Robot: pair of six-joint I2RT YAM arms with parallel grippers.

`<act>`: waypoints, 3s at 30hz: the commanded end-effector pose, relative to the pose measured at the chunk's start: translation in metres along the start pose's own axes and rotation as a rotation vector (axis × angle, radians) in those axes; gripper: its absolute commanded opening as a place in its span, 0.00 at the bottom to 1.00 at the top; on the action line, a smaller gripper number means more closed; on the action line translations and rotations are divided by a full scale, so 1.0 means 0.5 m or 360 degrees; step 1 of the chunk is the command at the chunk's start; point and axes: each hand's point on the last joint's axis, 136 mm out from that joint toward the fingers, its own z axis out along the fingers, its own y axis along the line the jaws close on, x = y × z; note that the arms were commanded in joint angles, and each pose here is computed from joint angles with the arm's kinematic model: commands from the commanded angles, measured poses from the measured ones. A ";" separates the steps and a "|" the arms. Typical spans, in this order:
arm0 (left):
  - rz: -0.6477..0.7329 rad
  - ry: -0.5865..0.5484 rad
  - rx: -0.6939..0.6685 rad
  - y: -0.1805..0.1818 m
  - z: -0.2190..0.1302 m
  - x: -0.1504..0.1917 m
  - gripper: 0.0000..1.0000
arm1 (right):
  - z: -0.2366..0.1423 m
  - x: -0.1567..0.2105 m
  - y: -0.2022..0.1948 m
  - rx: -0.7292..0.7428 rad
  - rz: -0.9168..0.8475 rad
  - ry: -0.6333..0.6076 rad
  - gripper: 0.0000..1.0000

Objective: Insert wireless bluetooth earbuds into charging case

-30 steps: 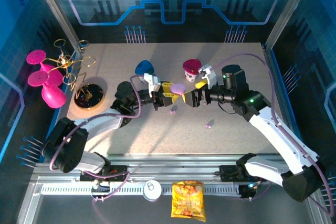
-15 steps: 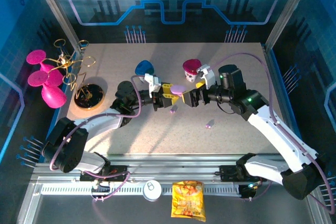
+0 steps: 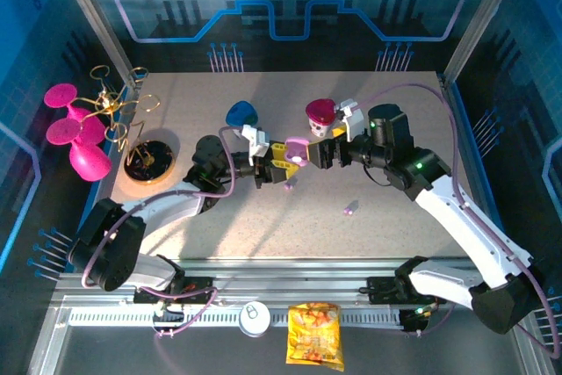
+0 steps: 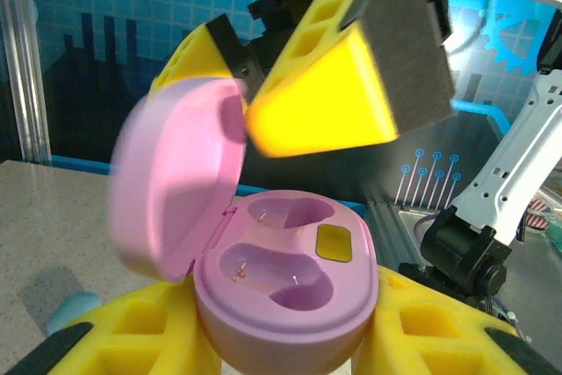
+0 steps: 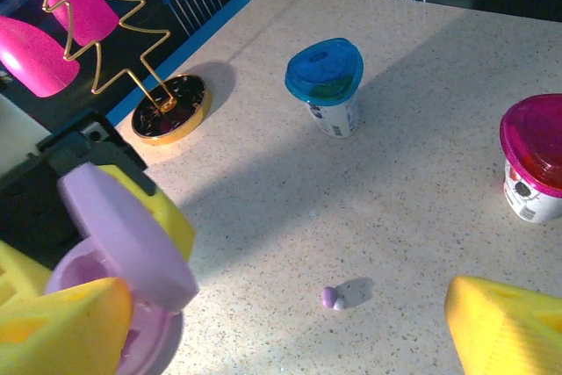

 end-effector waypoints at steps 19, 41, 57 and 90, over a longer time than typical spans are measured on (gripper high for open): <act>0.0131 -0.0086 -0.0094 0.014 -0.029 -0.033 0.27 | -0.072 0.038 -0.095 0.0151 0.0306 -0.0186 0.91; 0.0125 -0.0062 -0.0100 0.007 -0.035 -0.023 0.27 | 0.101 0.470 -0.259 0.0421 0.1014 0.0759 0.88; 0.0138 -0.0032 -0.0109 0.007 -0.036 -0.019 0.28 | 0.077 0.550 -0.190 0.0413 0.1076 0.0910 0.86; 0.0167 0.0004 -0.0124 0.012 -0.035 -0.018 0.28 | 0.098 0.470 -0.211 0.0298 0.1041 0.0742 0.85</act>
